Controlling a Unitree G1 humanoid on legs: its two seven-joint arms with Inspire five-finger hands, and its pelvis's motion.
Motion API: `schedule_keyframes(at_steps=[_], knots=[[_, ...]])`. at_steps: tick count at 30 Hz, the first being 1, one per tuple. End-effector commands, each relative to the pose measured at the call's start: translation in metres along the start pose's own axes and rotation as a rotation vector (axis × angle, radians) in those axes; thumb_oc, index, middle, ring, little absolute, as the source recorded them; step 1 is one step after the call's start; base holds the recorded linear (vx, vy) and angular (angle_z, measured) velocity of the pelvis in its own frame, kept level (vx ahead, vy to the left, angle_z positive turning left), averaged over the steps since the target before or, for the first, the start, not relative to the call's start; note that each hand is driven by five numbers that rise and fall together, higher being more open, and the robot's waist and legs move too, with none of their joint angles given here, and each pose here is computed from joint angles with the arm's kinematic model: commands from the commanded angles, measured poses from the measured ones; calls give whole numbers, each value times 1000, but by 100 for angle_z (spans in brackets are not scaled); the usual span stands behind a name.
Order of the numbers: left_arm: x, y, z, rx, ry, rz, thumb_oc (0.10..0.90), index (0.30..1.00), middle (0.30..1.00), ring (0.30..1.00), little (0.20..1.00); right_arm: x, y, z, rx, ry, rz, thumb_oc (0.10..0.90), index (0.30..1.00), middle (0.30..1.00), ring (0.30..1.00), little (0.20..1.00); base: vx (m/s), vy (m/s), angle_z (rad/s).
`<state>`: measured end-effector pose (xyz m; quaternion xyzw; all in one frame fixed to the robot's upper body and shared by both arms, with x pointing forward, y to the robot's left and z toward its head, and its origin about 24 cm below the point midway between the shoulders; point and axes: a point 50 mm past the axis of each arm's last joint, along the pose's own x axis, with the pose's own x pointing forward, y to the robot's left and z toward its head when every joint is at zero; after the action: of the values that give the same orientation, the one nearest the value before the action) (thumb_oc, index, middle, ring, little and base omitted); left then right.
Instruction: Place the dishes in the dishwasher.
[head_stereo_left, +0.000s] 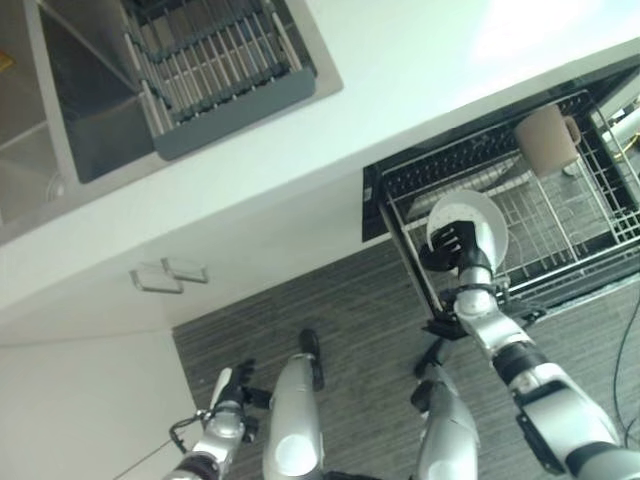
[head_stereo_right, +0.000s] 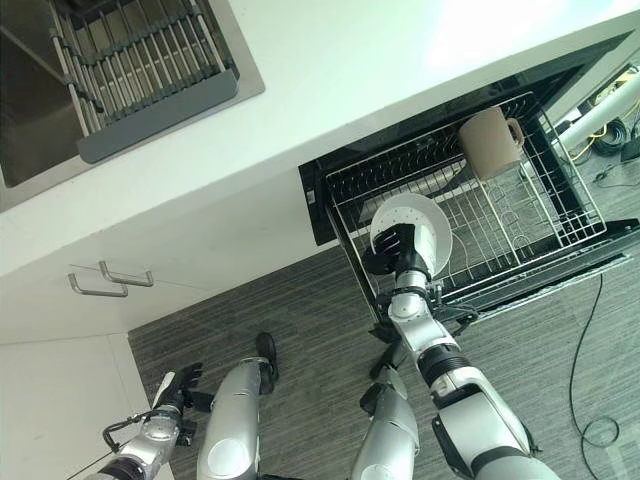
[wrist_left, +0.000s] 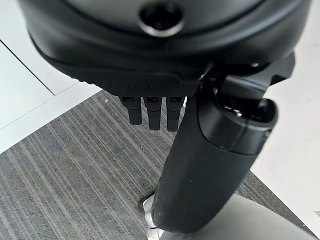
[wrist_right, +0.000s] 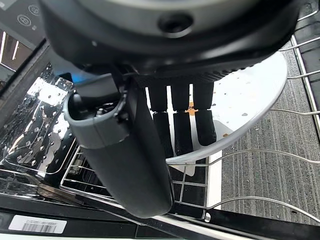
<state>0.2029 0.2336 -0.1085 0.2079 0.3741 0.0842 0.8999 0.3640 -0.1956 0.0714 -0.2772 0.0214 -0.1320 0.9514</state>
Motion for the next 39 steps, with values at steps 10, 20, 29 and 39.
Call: schedule_keyframes(at_steps=[10,20,29,39], knots=[[-6,-13,-12,8,22,-30,800,900,900,900,900,13,-42,3,222,36,-232,800,900,900,900,900,-1,0,1],[-14,-21,-30,-26,73,-21,800,900,900,900,900,-6,-44,57,616,-238,-297,800,900,900,900,900,14,1,-2],[-23,-19,-51,-80,127,35,800,900,900,900,900,-70,-72,98,722,-662,-197,800,900,900,900,900,4,-37,-11],[-26,0,-66,-182,180,113,800,900,900,900,900,-111,-180,42,730,-709,-874,800,900,900,900,900,-19,-51,-22]])
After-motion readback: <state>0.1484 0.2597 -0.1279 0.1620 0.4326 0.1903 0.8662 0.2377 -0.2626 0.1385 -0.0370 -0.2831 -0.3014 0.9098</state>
